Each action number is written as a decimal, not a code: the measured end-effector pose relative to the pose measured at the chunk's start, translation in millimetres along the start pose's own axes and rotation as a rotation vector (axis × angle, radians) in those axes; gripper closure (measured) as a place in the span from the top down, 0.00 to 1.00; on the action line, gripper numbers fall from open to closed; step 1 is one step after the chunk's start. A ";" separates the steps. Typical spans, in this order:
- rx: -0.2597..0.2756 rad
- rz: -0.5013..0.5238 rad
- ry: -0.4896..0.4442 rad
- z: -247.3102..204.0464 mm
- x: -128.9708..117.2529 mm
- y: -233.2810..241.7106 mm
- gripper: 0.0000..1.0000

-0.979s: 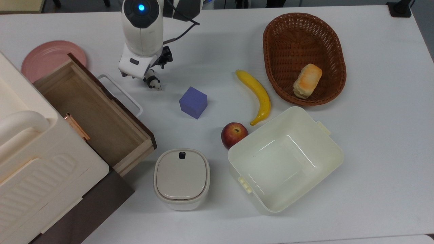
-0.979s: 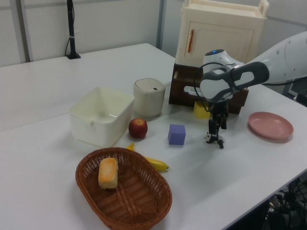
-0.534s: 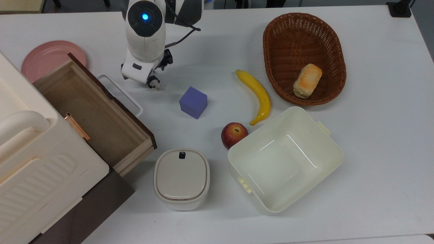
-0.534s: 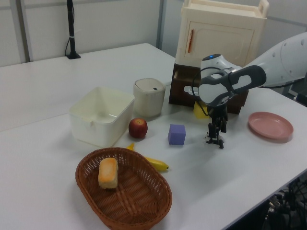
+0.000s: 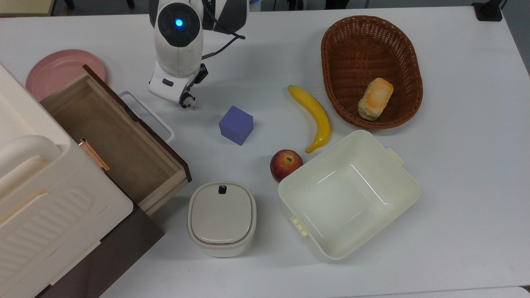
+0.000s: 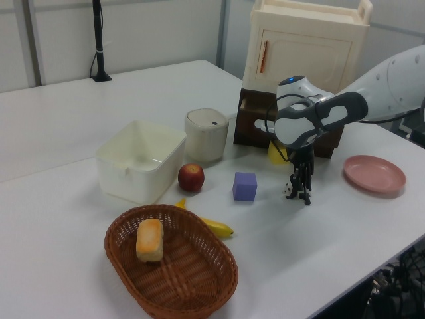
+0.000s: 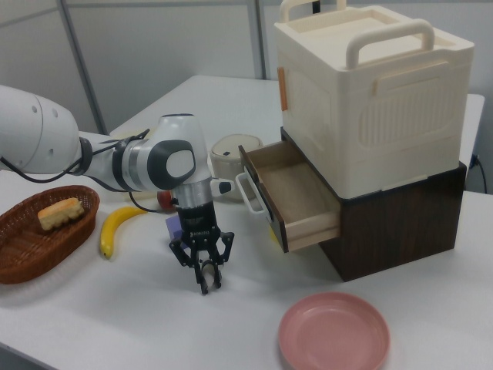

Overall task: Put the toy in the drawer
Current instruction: 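Lift the panda toy and carry it over the open drawer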

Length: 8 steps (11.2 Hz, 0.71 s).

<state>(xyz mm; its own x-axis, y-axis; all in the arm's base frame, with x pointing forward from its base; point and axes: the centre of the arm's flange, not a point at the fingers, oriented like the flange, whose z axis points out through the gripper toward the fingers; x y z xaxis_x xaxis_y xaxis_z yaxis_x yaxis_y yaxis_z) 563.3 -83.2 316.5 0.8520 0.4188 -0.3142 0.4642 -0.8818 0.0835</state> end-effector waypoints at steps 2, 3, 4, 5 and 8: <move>-0.001 -0.001 0.002 -0.8 0.6 -0.2 0.40; -0.003 -0.002 0.006 -2.6 1.7 -0.6 0.40; -0.008 -0.003 0.015 -6.8 3.7 -0.5 0.40; -0.014 -0.002 0.024 -12.0 5.8 -0.1 0.40; -0.029 -0.001 0.049 -26.5 9.8 1.7 0.40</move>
<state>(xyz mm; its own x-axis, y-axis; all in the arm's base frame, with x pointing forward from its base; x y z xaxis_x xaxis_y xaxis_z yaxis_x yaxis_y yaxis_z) 578.8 -74.9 338.6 0.8621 0.4304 -0.2673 0.4713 -0.8749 0.1113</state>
